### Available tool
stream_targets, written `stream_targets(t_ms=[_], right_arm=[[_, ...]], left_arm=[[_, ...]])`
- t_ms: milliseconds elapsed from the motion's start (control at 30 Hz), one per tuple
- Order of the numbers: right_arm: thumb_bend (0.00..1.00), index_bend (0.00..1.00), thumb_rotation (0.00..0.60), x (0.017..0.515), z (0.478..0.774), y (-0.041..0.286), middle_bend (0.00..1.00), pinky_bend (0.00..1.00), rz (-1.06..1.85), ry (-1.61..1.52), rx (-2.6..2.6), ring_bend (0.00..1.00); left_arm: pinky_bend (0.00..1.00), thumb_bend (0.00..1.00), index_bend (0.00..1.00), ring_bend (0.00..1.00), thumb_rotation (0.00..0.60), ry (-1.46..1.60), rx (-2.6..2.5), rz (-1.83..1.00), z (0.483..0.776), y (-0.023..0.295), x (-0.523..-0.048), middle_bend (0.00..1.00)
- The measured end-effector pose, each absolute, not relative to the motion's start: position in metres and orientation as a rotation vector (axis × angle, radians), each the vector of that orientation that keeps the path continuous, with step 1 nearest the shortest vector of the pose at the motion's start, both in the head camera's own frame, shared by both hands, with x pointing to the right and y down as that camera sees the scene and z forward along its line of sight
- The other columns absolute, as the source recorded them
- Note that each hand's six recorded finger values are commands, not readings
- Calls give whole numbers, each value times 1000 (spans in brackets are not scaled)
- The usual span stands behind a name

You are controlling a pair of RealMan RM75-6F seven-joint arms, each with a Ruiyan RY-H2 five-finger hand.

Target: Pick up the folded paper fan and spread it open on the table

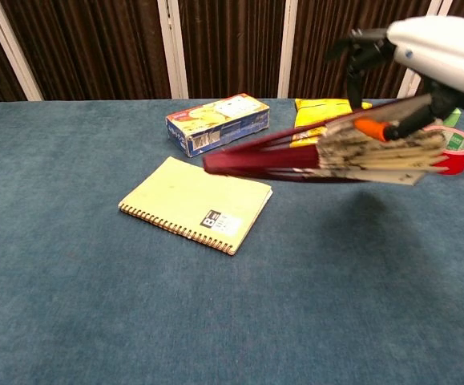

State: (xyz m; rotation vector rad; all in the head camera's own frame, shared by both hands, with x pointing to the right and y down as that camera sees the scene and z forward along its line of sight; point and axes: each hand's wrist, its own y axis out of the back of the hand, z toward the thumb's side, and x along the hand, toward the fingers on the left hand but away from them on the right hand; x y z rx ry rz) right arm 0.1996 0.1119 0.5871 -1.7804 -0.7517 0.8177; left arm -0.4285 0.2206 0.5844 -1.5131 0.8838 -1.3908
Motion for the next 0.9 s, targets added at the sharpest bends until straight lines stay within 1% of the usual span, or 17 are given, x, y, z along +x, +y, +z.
stream_targets(t_ms=[167,467,633,900], right_arm=[[472,905,600,171,565,91,200,149,778,-744,-1780,238],[472,905,600,128,536,75,200,149,741,-770,-1835,238],[472,910,600,96,525,76,200,149,712,-770,-1896,238],[472,912,600,47,516,90,200,149,671,-751,-1965,238]], left_arm=[[0,129,52,0,600,886,-1580,-1359,600,213,-420,0],[0,125,103,0,600,984,-1682,-1220,617,199,-394,0],[0,122,108,0,600,1030,-1747,-1105,624,195,-370,0],[0,119,122,0,600,1035,-1827,-1052,643,194,-348,0]])
